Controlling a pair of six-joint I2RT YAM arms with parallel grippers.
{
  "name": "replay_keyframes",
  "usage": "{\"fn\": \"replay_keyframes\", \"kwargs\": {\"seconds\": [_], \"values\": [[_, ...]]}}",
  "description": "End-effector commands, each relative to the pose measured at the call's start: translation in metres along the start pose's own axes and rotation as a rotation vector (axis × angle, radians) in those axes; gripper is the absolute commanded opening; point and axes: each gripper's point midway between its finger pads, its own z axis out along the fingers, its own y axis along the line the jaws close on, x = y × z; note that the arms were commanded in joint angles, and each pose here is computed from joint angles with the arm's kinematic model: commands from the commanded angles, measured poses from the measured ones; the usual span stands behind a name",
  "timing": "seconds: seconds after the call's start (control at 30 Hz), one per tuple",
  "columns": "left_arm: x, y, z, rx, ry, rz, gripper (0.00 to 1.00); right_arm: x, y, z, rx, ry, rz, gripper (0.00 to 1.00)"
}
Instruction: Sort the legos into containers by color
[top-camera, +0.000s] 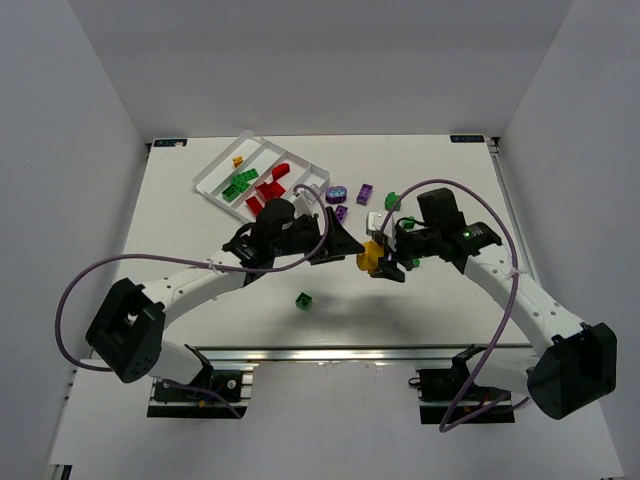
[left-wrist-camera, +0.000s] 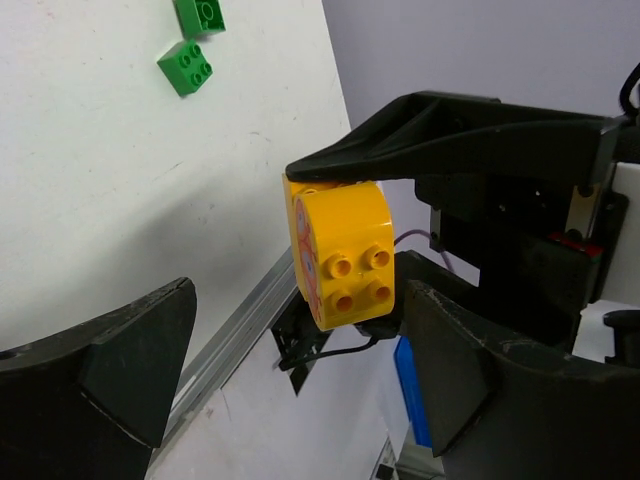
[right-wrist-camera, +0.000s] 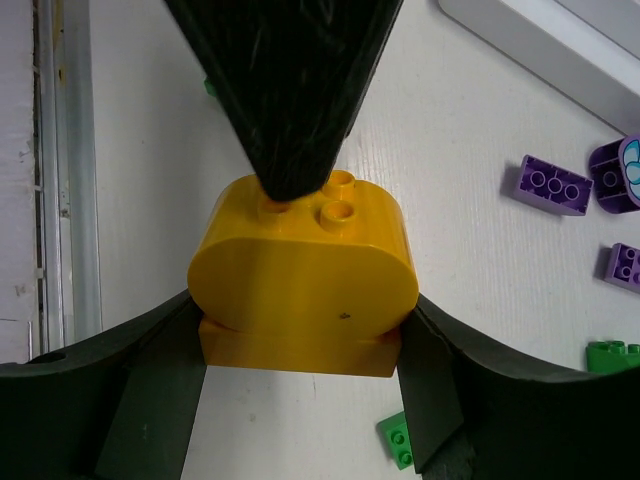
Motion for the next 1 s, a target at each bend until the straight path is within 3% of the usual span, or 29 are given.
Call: {"fn": "replay_keyframes", "kwargs": {"seconds": [0.0, 0.4, 0.77, 0.97], "values": [[-0.003, -0.016, 0.002, 0.012, -0.001, 0.074, 0.94, -0.015, -0.006, 0.001, 0.019, -0.039, -0.024, 0.0], [0.012, -0.008, 0.023, -0.079, 0.072, 0.114, 0.86, -0.009, -0.004, 0.007, 0.026, -0.027, 0.004, 0.0], [0.008, 0.002, 0.029, -0.191, 0.071, 0.15, 0.47, -0.001, -0.006, 0.009, 0.065, -0.005, 0.044, 0.0], [-0.008, -0.014, 0.02, -0.177, -0.002, 0.187, 0.17, 0.004, -0.003, 0.01, 0.073, 0.0, 0.079, 0.0]]}}
